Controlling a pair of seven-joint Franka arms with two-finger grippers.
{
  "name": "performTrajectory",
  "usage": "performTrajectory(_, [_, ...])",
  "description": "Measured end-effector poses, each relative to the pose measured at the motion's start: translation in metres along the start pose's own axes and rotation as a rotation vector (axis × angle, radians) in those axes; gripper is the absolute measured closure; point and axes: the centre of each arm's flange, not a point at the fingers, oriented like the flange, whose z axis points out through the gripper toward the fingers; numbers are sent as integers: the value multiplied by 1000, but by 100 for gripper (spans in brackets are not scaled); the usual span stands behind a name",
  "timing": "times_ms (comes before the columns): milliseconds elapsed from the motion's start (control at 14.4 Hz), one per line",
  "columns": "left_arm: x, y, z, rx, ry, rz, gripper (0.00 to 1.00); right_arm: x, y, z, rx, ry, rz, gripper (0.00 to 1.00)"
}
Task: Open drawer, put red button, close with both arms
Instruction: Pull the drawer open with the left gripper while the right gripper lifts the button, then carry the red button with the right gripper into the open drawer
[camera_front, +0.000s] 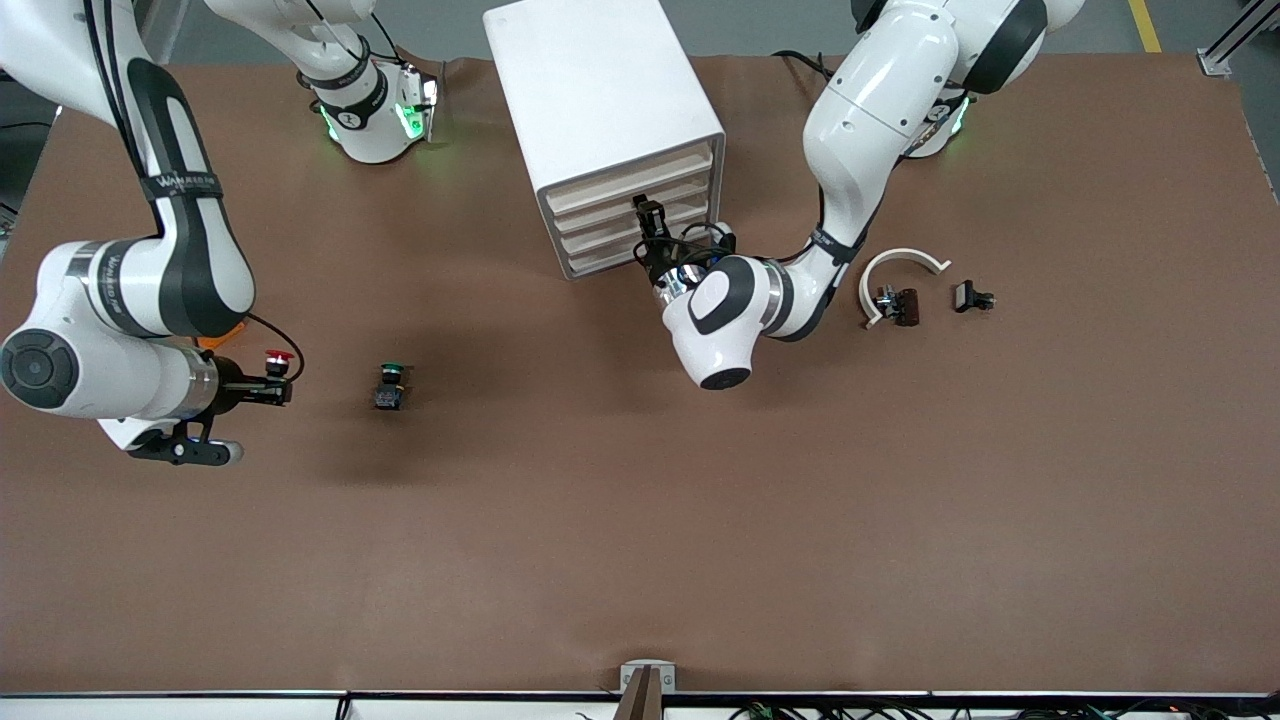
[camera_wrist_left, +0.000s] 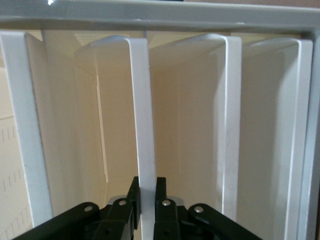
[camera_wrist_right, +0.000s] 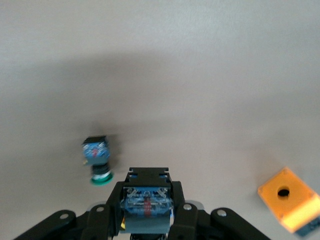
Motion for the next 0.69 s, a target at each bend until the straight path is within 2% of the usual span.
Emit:
performTrajectory(139, [3, 1, -10, -5, -16, -5, 86, -13, -37, -28, -25, -35, 49, 59])
performTrajectory(278, [11, 4, -35, -15, -56, -9, 86, -33, -80, -51, -53, -48, 110, 59])
performTrajectory(486, [26, 9, -76, -43, -117, -18, 86, -68, -144, -68, -94, -43, 204, 59])
performTrajectory(694, [29, 9, -99, -80, -144, -15, 86, -109, -212, -69, -130, -22, 315, 59])
